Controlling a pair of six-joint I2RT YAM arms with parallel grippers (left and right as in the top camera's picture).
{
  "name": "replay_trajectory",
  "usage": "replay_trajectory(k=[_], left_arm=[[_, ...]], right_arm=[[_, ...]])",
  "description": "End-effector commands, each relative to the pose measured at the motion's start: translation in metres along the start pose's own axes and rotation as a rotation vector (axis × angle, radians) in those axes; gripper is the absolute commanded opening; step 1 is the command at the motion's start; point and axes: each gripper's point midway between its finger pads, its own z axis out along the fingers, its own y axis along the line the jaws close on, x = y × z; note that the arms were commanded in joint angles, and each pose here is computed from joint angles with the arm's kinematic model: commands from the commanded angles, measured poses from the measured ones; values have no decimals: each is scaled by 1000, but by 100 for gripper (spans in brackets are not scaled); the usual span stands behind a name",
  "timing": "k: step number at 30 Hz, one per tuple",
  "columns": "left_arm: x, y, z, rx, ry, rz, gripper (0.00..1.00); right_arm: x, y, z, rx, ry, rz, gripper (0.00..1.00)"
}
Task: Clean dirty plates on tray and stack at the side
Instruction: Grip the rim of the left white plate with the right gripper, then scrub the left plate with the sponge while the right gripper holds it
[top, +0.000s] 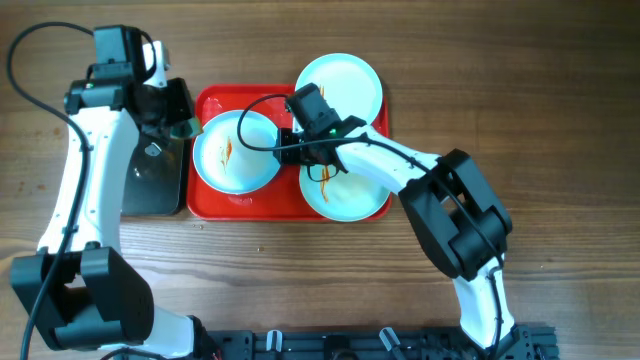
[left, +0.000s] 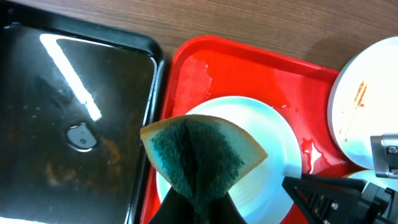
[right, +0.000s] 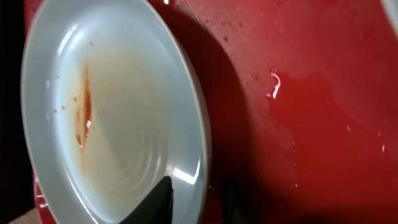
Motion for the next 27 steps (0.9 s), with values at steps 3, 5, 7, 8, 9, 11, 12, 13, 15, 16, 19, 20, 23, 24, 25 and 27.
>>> replay_trajectory(k=[3, 5, 7, 8, 9, 11, 12, 13, 15, 16, 19, 20, 23, 24, 25, 27], left_arm=[[14, -20, 22, 35, 14, 54, 4], [16, -24, 27, 41, 11, 65, 4], [19, -27, 31, 46, 10, 75, 4], [20, -29, 34, 48, 8, 79, 4], [22, -29, 37, 50, 8, 82, 4], [27, -30, 45, 53, 12, 87, 4], [31, -31, 49, 53, 19, 90, 4], [36, -30, 56, 51, 32, 91, 4], [45, -28, 69, 45, 54, 93, 4], [49, -27, 75, 42, 66, 93, 4], [63, -22, 99, 11, 115, 90, 4], [69, -19, 107, -12, 137, 87, 4], [87, -9, 128, -93, 199, 72, 4], [96, -10, 134, -104, 229, 75, 4], [103, -11, 138, -108, 253, 80, 4], [120, -17, 146, -110, 308, 71, 4]], right_arm=[[7, -9, 10, 56, 11, 62, 7], [10, -9, 10, 57, 26, 66, 5], [10, -11, 9, 57, 32, 71, 5], [9, -12, 9, 57, 31, 70, 5], [8, -12, 8, 55, 30, 70, 5], [6, -17, 5, 60, 33, 83, 5], [5, -20, 4, 64, 33, 91, 5], [4, -20, 3, 57, 37, 95, 5], [4, -21, 3, 54, 38, 97, 5], [4, -20, 3, 53, 39, 96, 5], [4, -17, 3, 33, 46, 85, 5], [4, -16, 3, 30, 46, 84, 5], [4, -16, 3, 29, 44, 83, 5], [3, -16, 3, 28, 43, 83, 5], [3, -15, 3, 27, 41, 82, 5], [2, -15, 3, 25, 39, 82, 5]])
